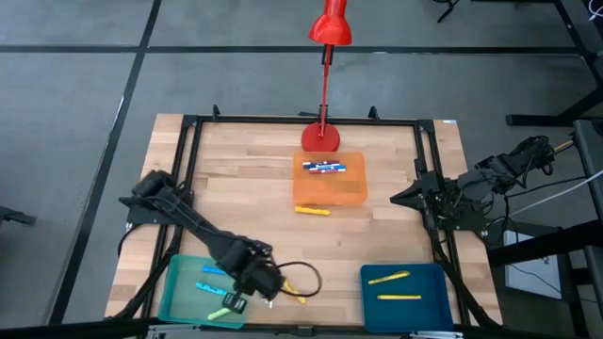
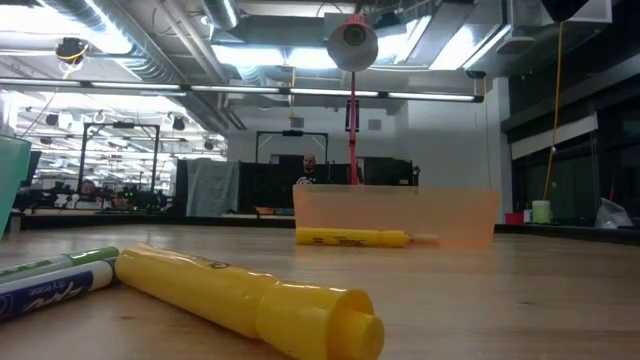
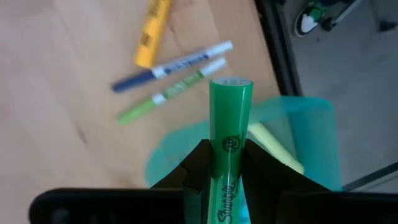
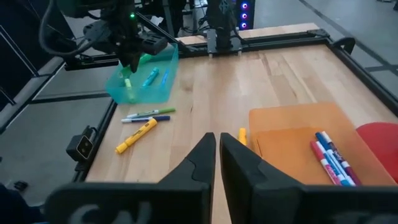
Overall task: Pick & Place Markers
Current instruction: Put the green highlighter pen into the green bin, then put the top yellow highlighter pen into the green bin
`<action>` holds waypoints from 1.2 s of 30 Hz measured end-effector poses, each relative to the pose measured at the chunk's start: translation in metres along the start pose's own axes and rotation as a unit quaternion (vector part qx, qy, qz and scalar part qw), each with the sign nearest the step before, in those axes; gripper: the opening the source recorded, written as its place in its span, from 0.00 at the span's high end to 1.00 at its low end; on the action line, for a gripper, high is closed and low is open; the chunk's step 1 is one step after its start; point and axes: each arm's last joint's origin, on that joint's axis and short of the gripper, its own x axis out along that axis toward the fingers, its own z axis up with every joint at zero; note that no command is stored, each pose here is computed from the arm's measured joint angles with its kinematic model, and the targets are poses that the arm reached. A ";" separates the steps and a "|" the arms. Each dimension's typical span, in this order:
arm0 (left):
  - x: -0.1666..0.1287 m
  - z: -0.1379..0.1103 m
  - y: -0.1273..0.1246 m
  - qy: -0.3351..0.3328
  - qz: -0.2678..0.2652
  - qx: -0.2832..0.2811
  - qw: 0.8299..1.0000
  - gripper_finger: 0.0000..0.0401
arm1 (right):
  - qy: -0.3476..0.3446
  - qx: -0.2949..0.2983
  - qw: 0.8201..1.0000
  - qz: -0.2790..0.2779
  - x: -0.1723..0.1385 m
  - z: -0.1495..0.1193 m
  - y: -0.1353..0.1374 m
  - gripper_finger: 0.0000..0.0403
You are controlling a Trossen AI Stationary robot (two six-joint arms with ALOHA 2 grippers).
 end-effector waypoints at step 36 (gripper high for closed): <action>0.033 -0.105 -0.030 -0.008 0.036 -0.026 0.999 0.51 | -0.013 0.099 0.995 -0.029 0.000 0.001 -0.002 0.94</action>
